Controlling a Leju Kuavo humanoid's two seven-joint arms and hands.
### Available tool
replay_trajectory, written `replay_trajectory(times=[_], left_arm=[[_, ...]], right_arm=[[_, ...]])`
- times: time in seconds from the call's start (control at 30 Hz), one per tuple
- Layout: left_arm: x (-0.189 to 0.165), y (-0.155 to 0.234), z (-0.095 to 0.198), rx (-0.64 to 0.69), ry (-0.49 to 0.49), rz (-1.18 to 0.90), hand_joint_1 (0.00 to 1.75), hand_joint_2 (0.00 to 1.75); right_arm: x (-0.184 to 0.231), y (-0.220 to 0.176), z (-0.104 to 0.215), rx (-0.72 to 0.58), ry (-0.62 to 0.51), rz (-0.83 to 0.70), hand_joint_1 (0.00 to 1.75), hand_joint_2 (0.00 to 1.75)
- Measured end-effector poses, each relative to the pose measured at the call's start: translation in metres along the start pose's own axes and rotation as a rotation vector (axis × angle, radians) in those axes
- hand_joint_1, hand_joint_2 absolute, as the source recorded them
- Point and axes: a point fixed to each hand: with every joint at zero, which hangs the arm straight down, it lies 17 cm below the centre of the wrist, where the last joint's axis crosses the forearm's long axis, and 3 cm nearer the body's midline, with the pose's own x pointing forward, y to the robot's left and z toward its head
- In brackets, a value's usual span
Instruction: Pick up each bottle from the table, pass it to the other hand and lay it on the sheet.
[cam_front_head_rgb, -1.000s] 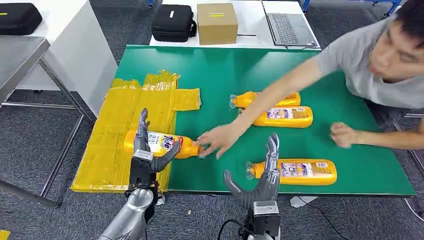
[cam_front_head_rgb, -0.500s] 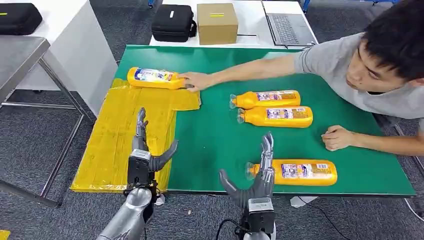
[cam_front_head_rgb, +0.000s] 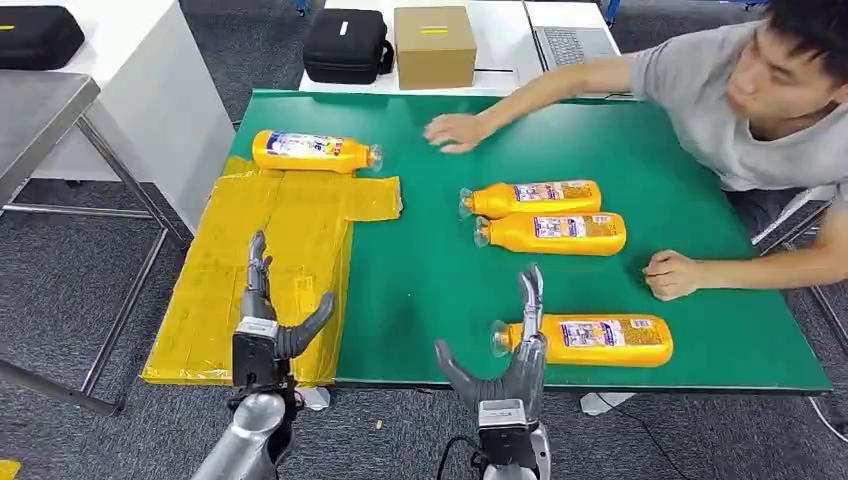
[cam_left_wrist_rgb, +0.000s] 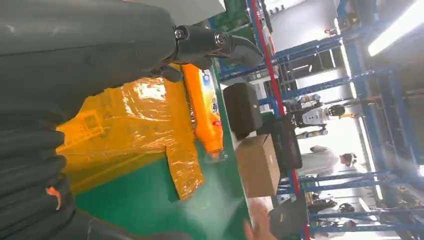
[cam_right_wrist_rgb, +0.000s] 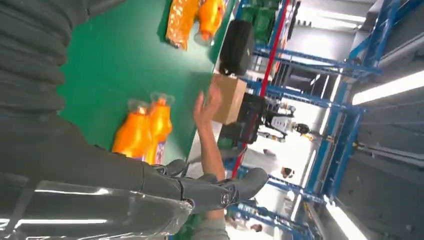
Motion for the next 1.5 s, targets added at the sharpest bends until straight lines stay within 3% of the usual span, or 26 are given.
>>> replay_trajectory(times=[0.53,0.73,0.97,1.13,1.5], left_arm=[[-0.005,0.017,0.006,0.039,0.020,0.002,0.00,1.75],[-0.009,0.023,0.007,0.049,0.025,-0.006,0.00,1.75],[-0.018,0.038,0.016,0.072,0.048,-0.033,0.00,1.75],[-0.020,0.052,0.019,0.100,0.050,-0.056,0.00,1.75],[-0.024,0.061,0.021,0.115,0.058,-0.070,0.00,1.75]], right_arm=[[-0.006,-0.020,-0.006,-0.063,0.010,0.062,0.00,1.75],[0.014,-0.029,-0.018,-0.009,-0.158,0.301,0.00,1.75],[0.010,-0.075,-0.029,-0.047,-0.209,0.520,0.00,1.75],[0.005,-0.099,-0.021,-0.055,-0.198,0.621,0.00,1.75],[-0.011,-0.138,-0.005,-0.081,-0.130,0.686,0.00,1.75]])
